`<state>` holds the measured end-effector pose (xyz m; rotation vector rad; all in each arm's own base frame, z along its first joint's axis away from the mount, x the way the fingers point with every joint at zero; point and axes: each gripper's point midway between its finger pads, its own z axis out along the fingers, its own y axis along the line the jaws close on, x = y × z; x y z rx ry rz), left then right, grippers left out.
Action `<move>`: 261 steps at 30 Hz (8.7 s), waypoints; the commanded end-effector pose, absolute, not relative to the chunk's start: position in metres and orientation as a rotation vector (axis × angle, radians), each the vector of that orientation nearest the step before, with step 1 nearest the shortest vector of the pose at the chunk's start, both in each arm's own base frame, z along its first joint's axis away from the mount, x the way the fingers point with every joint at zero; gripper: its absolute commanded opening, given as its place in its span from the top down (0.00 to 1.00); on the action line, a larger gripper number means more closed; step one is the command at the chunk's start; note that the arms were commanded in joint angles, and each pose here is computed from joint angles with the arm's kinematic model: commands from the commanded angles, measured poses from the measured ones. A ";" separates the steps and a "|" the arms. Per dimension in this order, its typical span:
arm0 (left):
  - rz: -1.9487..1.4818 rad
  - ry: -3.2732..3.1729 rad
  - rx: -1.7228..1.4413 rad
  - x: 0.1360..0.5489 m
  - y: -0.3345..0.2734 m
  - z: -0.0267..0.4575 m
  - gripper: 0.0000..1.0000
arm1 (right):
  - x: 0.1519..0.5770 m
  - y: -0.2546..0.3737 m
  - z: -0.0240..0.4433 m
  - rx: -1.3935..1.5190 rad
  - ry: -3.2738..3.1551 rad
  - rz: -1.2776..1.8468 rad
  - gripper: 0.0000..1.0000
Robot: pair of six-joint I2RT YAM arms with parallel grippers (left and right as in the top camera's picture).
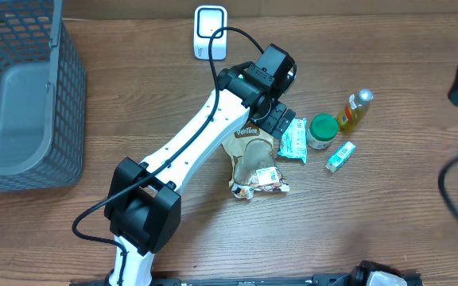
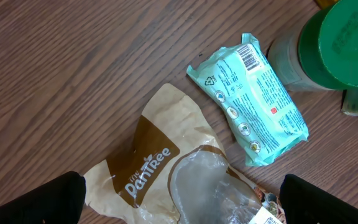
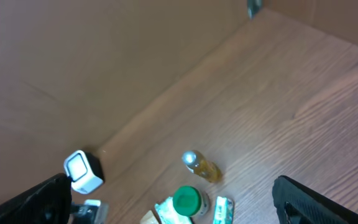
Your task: Scan the item barcode
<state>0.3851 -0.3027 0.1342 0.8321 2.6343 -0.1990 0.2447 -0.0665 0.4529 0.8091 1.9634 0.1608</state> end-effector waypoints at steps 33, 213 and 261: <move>-0.192 2.641 0.794 0.390 -0.301 0.133 0.00 | 0.132 -0.006 0.393 0.613 2.092 0.274 0.00; -0.041 2.490 0.673 0.341 -0.214 0.191 0.00 | 0.244 0.034 0.170 0.163 1.598 0.404 0.00; -0.053 2.296 -0.087 0.254 -0.025 0.009 0.00 | 0.244 0.034 0.170 0.163 1.598 0.404 0.00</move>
